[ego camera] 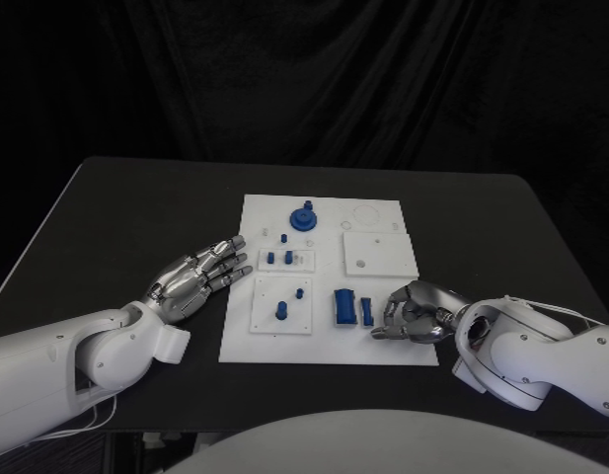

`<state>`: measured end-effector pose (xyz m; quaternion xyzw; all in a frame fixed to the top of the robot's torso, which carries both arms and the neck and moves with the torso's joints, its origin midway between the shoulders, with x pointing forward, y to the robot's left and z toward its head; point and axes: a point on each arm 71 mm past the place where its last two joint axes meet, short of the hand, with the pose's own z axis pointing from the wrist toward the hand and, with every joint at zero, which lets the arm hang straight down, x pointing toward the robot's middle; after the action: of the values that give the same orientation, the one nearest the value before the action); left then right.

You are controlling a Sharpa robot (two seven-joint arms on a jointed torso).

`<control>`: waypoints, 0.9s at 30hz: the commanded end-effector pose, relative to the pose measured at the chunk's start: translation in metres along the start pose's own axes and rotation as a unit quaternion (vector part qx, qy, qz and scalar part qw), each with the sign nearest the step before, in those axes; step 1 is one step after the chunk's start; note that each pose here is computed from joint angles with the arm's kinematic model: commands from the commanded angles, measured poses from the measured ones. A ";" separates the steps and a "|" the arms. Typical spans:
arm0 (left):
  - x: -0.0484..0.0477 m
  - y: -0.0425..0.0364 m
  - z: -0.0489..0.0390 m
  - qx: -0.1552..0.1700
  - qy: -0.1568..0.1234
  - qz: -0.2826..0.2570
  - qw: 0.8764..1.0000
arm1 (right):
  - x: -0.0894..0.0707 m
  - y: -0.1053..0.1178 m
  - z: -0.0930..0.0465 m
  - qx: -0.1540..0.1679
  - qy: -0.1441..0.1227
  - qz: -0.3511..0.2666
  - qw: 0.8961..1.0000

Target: Assemble the parts on the task board

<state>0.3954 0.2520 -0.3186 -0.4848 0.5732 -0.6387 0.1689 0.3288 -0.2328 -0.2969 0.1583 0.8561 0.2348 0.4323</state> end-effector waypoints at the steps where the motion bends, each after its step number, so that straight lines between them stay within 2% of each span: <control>1: 0.0016 -0.0033 -0.0028 0.026 -0.013 0.007 1.000 | -0.009 0.004 -0.002 -0.034 -0.029 0.010 0.999; 4: 0.0029 -0.0071 -0.0067 0.038 -0.021 0.013 0.999 | -0.024 0.008 0.000 -0.054 -0.052 0.028 0.997; 9: 0.0033 -0.0212 -0.0151 0.064 -0.030 0.041 0.997 | -0.055 0.020 0.010 -0.106 -0.085 0.079 0.988; 12: 0.0032 -0.0295 -0.0157 0.081 -0.038 0.056 0.994 | -0.069 0.028 0.015 -0.140 -0.095 0.110 0.979; 15: 0.0049 -0.0380 -0.0122 0.111 -0.060 0.084 0.989 | -0.081 0.035 0.020 -0.181 -0.091 0.166 0.965; 19: 0.0082 -0.0414 -0.0072 0.129 -0.068 0.098 0.984 | -0.089 0.039 0.026 -0.216 -0.081 0.228 0.946; 24: 0.0102 -0.0415 -0.0026 0.130 -0.044 0.128 0.982 | -0.092 0.039 0.033 -0.242 -0.065 0.281 0.927; 27: 0.0102 -0.0408 0.0000 0.128 -0.030 0.148 0.980 | -0.091 0.037 0.035 -0.250 -0.062 0.298 0.919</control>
<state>0.4039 0.2571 -0.2868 -0.4403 0.5619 -0.6324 0.3009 0.4139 -0.2372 -0.2365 0.2796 0.6881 0.4934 0.4526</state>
